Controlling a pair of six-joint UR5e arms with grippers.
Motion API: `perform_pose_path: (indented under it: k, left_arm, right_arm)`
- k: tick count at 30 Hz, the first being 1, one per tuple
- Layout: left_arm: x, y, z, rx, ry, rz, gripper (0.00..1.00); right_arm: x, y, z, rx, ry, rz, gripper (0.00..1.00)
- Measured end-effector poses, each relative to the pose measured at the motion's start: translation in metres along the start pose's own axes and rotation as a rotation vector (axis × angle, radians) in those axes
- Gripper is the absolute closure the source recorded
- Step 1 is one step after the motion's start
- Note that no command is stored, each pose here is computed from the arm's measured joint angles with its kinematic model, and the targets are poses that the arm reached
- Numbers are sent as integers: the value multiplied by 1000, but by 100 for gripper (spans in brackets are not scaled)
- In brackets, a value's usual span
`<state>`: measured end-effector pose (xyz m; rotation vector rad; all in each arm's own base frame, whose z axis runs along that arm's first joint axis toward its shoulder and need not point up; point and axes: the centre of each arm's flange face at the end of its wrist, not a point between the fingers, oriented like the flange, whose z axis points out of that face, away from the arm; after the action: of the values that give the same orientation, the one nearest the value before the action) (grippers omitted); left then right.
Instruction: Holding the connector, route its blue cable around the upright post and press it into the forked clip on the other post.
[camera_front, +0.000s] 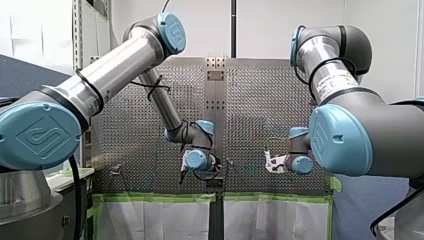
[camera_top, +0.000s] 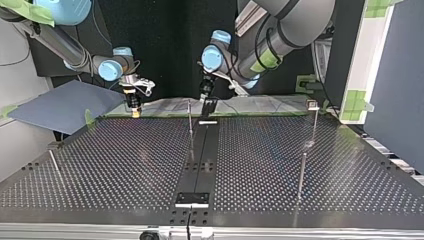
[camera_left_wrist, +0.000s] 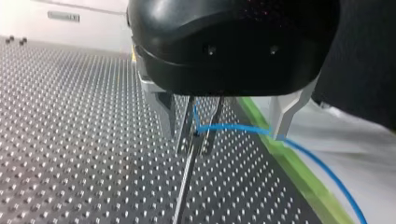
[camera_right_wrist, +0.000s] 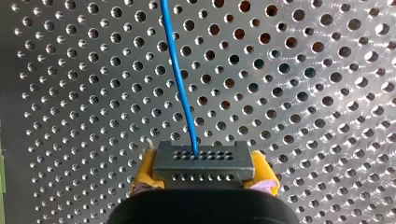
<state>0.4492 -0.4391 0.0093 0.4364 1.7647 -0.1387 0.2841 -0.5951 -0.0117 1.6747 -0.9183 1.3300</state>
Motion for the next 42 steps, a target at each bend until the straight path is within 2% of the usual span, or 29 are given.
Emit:
perform_pose_path:
  k: [9,35,39,42]
  left_arm:
    - [0,-5,-1,27,-2,-9,0]
    - [0,-8,-3,32,-1,-23,0]
    - [1,-9,-9,39,14,-12,0]
    - [-4,-10,-18,49,7,-12,0]
  right_arm:
    - [0,1,0,-1,0,1,100]
    - [0,1,0,2,-3,0,100]
    - [0,1,0,3,-3,1,100]
    - [-1,1,0,2,-4,1,100]
